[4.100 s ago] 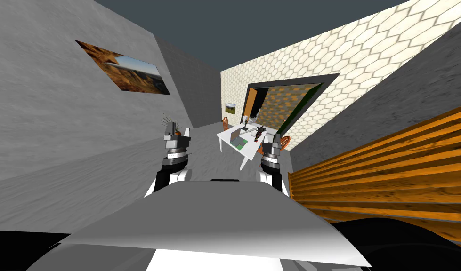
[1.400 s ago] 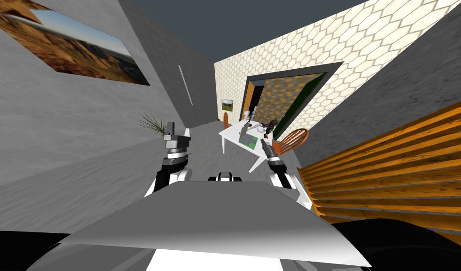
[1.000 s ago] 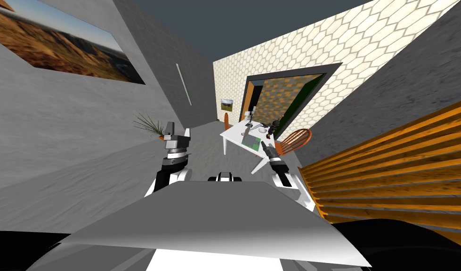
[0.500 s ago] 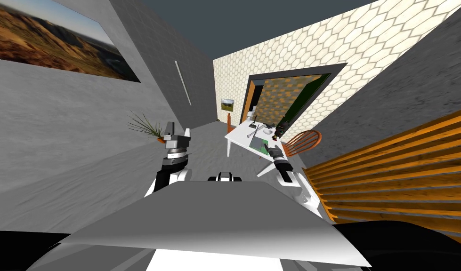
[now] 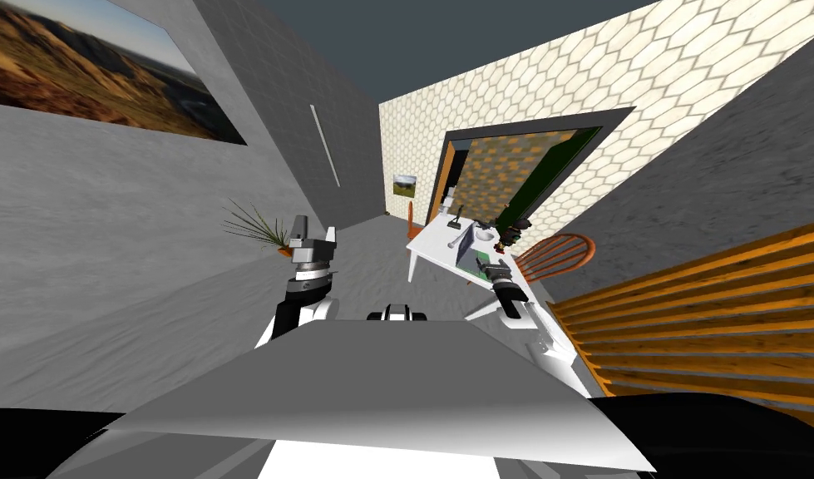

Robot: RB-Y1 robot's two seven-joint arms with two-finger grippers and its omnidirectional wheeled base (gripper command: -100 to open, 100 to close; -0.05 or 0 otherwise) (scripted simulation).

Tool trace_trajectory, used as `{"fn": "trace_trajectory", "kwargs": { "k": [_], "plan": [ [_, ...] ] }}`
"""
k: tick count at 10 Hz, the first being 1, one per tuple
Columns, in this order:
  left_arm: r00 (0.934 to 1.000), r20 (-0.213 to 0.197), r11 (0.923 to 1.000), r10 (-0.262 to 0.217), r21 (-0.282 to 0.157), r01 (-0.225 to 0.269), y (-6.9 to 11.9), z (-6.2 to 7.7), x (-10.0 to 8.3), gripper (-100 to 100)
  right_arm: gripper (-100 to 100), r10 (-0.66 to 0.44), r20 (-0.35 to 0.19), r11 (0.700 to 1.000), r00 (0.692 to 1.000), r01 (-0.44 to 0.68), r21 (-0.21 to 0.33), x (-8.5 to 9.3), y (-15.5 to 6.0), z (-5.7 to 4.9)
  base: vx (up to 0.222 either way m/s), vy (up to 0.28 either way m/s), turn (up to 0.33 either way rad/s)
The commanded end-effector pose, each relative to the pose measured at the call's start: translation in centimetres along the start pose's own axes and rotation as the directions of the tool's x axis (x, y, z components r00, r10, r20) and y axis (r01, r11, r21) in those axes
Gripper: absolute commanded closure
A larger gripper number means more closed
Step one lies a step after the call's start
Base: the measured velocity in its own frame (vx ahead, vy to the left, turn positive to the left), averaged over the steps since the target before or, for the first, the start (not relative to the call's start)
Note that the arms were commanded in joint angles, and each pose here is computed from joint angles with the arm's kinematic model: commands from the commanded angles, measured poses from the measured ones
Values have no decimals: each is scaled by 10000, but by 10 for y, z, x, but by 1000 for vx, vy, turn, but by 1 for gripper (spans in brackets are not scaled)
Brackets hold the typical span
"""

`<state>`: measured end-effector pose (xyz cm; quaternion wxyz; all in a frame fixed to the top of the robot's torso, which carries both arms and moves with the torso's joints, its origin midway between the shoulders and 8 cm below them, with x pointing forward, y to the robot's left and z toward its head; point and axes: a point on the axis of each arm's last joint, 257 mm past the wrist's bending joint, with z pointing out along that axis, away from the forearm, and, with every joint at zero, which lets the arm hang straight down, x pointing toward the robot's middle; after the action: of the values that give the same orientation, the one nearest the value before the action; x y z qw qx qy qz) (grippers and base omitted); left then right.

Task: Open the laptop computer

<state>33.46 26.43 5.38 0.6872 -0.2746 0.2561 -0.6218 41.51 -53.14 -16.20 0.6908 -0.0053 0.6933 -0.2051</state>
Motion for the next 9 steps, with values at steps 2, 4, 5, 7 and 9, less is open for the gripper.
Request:
{"fn": "trace_trajectory", "kwargs": {
  "k": [2, 4, 5, 7, 9],
  "plan": [
    [10000, -1, 10000, 1, 0, -1, 0, 0, 0, 0, -100, -1382, -612, 9878, 9885, 1421, 631, 16, -30, 6, 74, 138, 7],
    [10000, -1, 10000, 1, 0, -1, 0, 0, 0, 0, -100, -2253, -1059, 9668, 9685, 2358, 988, 25, -54, 9, 133, 200, 6],
    [10000, 0, 10000, 0, 0, 0, 0, 0, 0, 0, -100, -2636, -1271, 9538, 9562, 2780, 1136, 28, -65, 10, 128, 173, 2],
    [10000, -1, 10000, 1, 0, -1, 0, 0, 0, 0, -100, -3286, -1656, 9259, 9298, 3517, 1376, 33, -85, 12, 104, 160, 4],
    [10000, -1, 10000, 1, 1, -1, 0, 0, 0, 0, -100, -3985, -2096, 8867, 8929, 4335, 1610, 37, -108, 13, 79, 157, -7]
  ]
}}
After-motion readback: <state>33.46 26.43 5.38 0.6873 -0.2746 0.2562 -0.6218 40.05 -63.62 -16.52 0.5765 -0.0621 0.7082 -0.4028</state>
